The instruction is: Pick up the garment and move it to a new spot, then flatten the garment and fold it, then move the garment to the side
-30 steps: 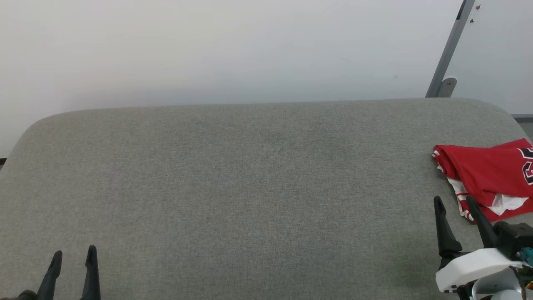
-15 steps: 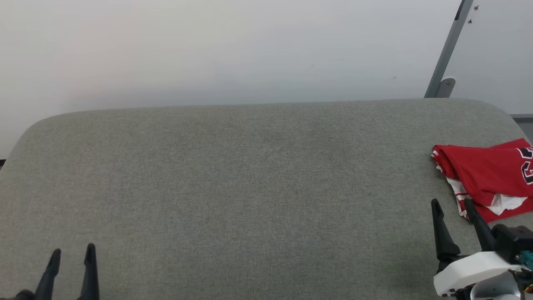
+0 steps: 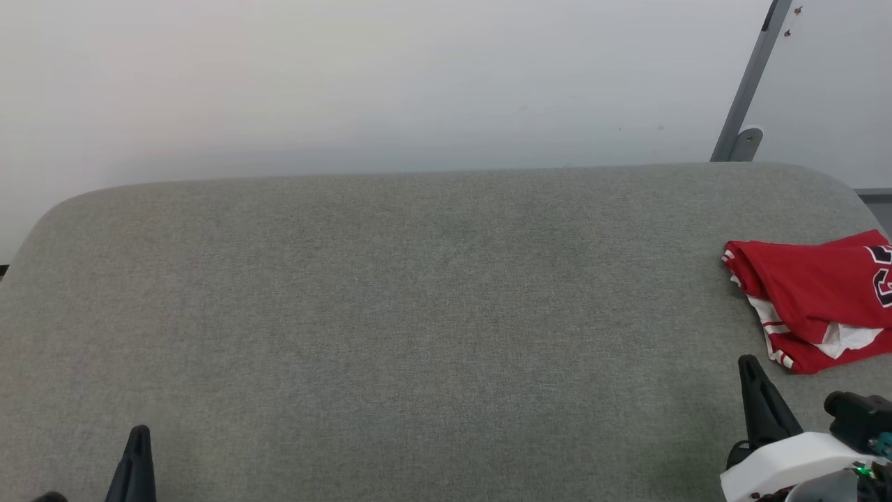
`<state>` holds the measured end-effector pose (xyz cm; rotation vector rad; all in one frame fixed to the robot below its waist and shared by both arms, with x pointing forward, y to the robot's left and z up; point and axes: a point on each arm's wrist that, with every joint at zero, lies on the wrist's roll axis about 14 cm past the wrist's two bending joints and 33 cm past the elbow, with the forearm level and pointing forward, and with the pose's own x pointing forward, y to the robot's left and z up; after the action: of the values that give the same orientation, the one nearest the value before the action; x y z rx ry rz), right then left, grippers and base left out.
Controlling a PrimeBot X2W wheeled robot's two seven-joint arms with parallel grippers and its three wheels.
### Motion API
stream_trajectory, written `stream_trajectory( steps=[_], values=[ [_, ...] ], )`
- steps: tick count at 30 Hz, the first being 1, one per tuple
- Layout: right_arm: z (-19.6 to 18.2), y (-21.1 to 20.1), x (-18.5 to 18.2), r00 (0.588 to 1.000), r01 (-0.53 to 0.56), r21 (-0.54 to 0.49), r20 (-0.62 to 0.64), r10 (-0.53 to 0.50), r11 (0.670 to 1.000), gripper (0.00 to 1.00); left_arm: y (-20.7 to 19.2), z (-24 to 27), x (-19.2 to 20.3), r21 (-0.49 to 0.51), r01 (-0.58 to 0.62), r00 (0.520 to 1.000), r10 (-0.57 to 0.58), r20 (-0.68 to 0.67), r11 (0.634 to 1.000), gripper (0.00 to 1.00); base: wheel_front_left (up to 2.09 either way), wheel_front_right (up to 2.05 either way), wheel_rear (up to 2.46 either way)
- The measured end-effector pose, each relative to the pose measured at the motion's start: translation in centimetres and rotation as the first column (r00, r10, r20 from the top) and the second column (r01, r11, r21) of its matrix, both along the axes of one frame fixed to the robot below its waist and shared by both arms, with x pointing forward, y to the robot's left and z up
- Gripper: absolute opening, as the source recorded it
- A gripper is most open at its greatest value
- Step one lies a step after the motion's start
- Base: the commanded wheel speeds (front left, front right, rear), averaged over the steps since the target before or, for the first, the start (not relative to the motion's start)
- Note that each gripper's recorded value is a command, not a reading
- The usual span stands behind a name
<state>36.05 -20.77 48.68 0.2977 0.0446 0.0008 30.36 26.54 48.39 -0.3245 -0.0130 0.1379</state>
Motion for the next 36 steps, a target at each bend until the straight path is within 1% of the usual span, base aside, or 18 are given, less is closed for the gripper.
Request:
stream_trajectory(
  steps=[8,16,27,33,36],
  values=[
    [0.1,0.0,0.2,1.0,0.02,0.14,-0.006,-0.019,0.99,0.0,-0.3,0.1,0.9,-0.135,-0.013,1.0,0.015,0.008,0.991,0.0,0.0,0.0,0.0],
    [0.1,0.0,0.4,0.999,0.037,0.267,-0.013,-0.035,0.963,0.0,-0.6,0.0,1.7,-0.262,-0.021,1.0,0.025,0.011,0.965,0.0,0.0,0.0,0.0],
    [0.3,-0.1,0.8,0.999,0.052,0.415,-0.018,-0.049,0.908,0.0,-1.2,0.0,2.6,-0.405,-0.019,1.0,0.027,0.016,0.914,0.0,0.0,0.0,0.0],
    [0.3,0.0,0.9,0.998,0.058,0.486,-0.025,-0.053,0.872,0.0,-1.5,0.0,3.1,-0.475,-0.014,0.999,0.026,0.019,0.88,0.0,0.0,0.0,0.0],
    [0.3,0.0,1.0,0.998,0.059,0.518,-0.027,-0.053,0.853,0.0,-1.7,0.1,3.4,-0.515,-0.012,0.999,0.028,0.023,0.857,0.0,0.0,0.0,0.0]
  ],
)
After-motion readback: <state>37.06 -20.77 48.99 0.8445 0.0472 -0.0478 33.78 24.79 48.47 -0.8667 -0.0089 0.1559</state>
